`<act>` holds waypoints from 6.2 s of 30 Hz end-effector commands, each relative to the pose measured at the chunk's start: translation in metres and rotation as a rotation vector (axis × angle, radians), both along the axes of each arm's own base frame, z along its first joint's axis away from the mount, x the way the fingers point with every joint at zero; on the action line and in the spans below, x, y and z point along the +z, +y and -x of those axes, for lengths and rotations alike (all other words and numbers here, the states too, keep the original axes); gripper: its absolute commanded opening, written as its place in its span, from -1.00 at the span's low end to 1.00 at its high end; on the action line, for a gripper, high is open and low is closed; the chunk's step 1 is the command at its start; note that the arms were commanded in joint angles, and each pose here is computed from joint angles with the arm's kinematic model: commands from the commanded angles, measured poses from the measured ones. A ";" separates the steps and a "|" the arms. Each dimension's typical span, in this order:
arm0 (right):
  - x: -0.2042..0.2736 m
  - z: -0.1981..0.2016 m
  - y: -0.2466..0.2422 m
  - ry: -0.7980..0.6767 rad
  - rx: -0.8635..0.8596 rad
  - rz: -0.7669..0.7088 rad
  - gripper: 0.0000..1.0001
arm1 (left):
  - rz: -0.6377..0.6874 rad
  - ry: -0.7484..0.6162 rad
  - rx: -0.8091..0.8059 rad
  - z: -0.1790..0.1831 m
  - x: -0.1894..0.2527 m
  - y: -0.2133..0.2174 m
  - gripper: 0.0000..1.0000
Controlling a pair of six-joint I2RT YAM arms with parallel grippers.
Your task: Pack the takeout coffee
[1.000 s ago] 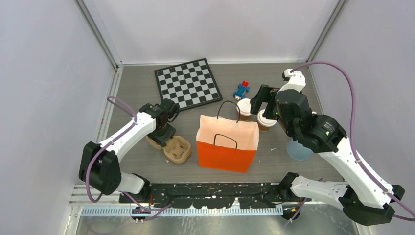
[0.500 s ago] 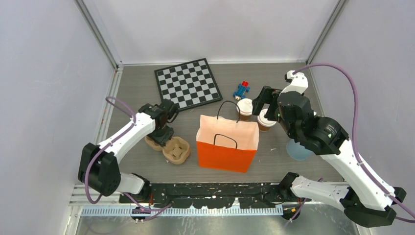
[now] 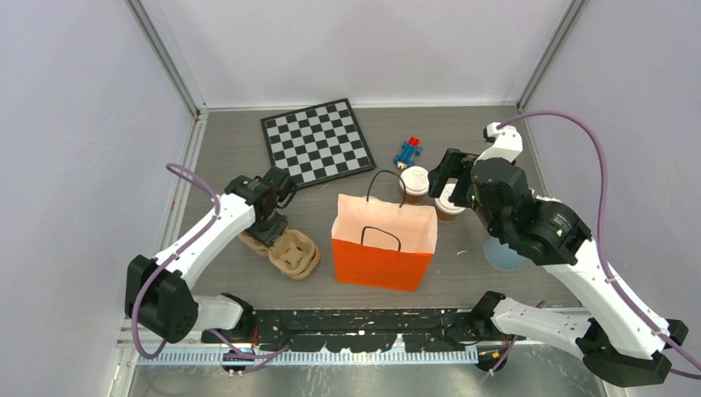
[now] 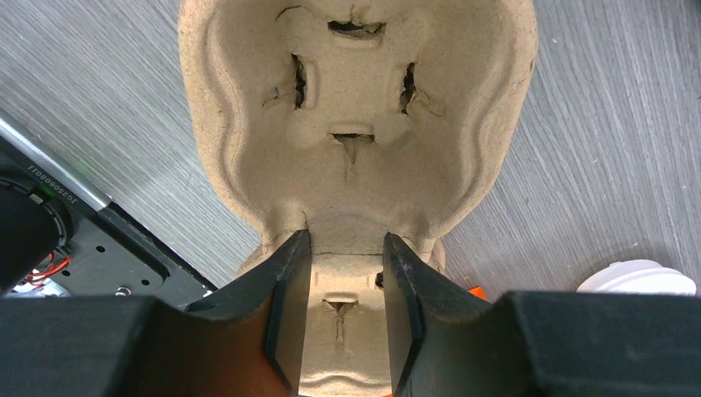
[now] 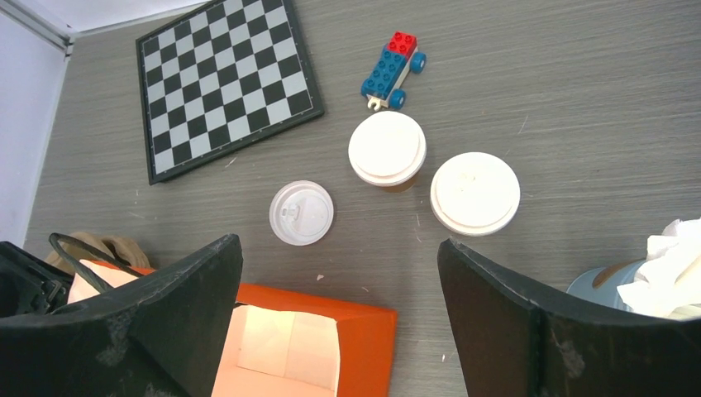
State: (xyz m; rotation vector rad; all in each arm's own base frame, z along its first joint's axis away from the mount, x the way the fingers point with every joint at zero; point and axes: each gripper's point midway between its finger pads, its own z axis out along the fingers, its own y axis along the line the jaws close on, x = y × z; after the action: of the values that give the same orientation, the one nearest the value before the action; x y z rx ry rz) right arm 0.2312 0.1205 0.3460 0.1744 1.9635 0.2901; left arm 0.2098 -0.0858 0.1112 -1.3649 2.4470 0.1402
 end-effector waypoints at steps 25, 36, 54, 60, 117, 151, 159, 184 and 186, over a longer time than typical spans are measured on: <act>0.008 0.001 -0.007 -0.031 -0.023 -0.022 0.83 | 0.024 0.009 0.010 -0.008 -0.010 -0.008 -0.13; 0.009 0.002 -0.009 -0.037 -0.029 -0.028 0.83 | -0.012 0.046 -0.011 -0.004 -0.018 -0.003 -0.09; 0.009 0.003 -0.010 -0.037 -0.030 -0.025 0.83 | -0.005 0.016 -0.014 -0.006 -0.002 -0.003 -0.28; 0.007 0.002 -0.009 -0.034 -0.028 -0.026 0.84 | -0.005 0.007 -0.002 -0.003 0.005 0.000 -0.24; -0.001 0.011 0.022 0.105 0.083 -0.068 0.83 | -0.072 -1.191 -1.344 0.005 0.277 -0.071 -0.38; -0.020 0.049 0.019 0.259 0.151 -0.101 0.83 | 0.230 -1.494 -1.965 0.028 0.339 -0.168 -0.54; -0.031 0.051 0.010 0.266 0.088 -0.135 0.83 | 0.283 -1.508 -2.077 0.041 0.333 -0.194 -0.54; -0.032 0.059 -0.011 0.265 0.039 -0.091 0.83 | 0.080 -1.072 -2.405 0.059 0.251 -0.237 -0.61; -0.030 0.059 -0.012 0.259 0.038 -0.089 0.83 | 0.051 -1.028 -2.430 0.061 0.247 -0.237 -0.61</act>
State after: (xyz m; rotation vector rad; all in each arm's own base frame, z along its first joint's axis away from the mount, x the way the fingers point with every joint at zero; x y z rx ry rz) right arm 0.1672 0.1121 0.3058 0.2075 2.2545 0.4003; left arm 0.1467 -0.3266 0.3572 1.5420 1.4485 -0.9488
